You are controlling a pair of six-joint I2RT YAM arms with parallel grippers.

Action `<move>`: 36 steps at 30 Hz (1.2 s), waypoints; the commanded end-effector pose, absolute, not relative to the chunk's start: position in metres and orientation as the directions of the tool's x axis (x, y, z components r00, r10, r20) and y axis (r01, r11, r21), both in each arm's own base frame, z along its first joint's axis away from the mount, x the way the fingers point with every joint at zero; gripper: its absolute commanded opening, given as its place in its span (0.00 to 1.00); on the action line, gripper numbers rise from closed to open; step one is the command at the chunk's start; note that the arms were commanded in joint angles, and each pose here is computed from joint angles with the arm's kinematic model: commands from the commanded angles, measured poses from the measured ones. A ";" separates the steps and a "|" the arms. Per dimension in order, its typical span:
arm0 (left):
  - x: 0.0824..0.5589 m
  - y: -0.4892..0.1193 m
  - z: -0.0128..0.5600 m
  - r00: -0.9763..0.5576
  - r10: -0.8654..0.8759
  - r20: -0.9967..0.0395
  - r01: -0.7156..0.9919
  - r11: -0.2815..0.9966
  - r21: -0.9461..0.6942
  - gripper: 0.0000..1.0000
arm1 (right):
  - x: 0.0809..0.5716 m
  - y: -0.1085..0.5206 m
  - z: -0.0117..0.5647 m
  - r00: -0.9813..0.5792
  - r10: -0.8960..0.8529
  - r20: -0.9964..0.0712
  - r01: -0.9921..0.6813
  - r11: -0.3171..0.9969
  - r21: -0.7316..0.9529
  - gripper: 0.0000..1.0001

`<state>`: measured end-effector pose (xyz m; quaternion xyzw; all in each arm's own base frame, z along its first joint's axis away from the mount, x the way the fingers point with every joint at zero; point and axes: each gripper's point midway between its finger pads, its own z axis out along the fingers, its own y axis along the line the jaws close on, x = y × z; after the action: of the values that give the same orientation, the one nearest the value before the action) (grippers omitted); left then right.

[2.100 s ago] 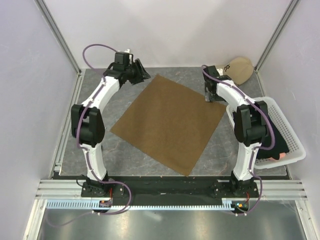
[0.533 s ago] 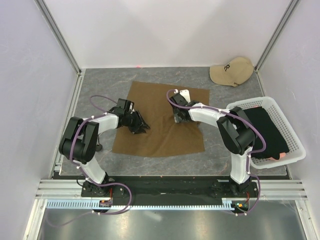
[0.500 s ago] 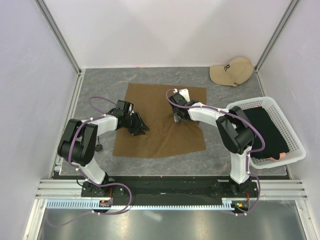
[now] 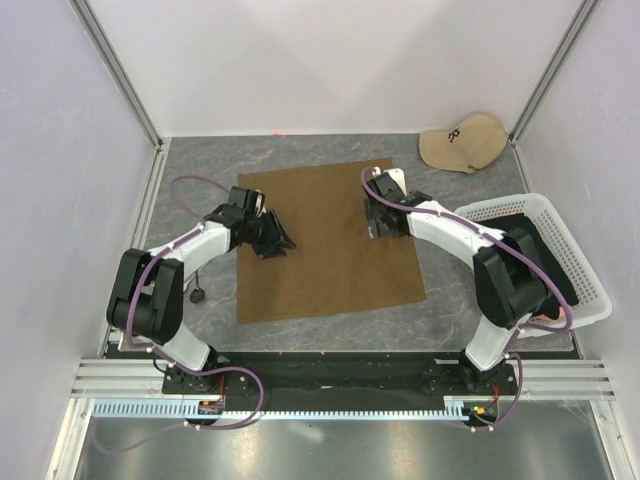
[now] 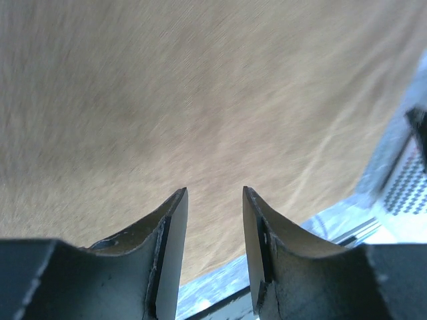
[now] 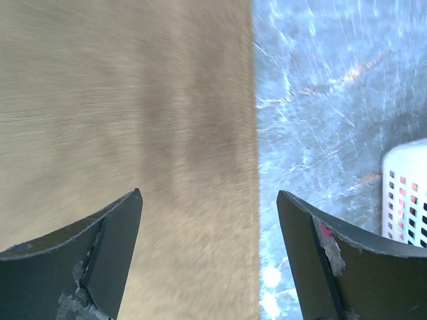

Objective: Fold the napkin into a case and place the utensils inside
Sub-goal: Rotate the flattened napkin at the center of the board.

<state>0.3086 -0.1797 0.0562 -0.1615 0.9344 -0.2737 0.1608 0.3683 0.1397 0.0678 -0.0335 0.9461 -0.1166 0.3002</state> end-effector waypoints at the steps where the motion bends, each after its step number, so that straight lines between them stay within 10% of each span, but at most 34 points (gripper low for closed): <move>1: 0.343 -0.191 0.068 -0.885 -0.383 -0.263 -0.170 0.794 -0.584 0.46 | 0.365 0.164 0.095 -0.780 -0.083 -0.620 -0.027 0.995 -0.100 0.90; 25: 0.345 -0.205 0.017 -0.925 -0.316 -0.211 -0.169 0.839 -0.517 0.50 | 0.370 0.145 0.014 -0.845 -0.026 -0.534 0.014 0.997 -0.071 0.58; 32: 0.383 -0.197 0.057 -0.900 -0.292 -0.323 -0.112 0.872 -0.476 0.55 | 0.360 0.135 0.033 -0.839 -0.001 -0.544 0.051 0.995 -0.081 0.64; 36: 0.360 -0.190 0.088 -0.896 -0.266 -0.357 -0.071 0.876 -0.476 0.63 | 0.350 0.126 0.061 -0.823 0.047 -0.566 0.107 0.991 -0.075 0.92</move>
<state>0.3744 -0.2038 0.0475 -0.1263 0.9443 -0.2476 0.1763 0.3615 0.1407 0.0278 0.0093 0.9595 -0.0368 0.2792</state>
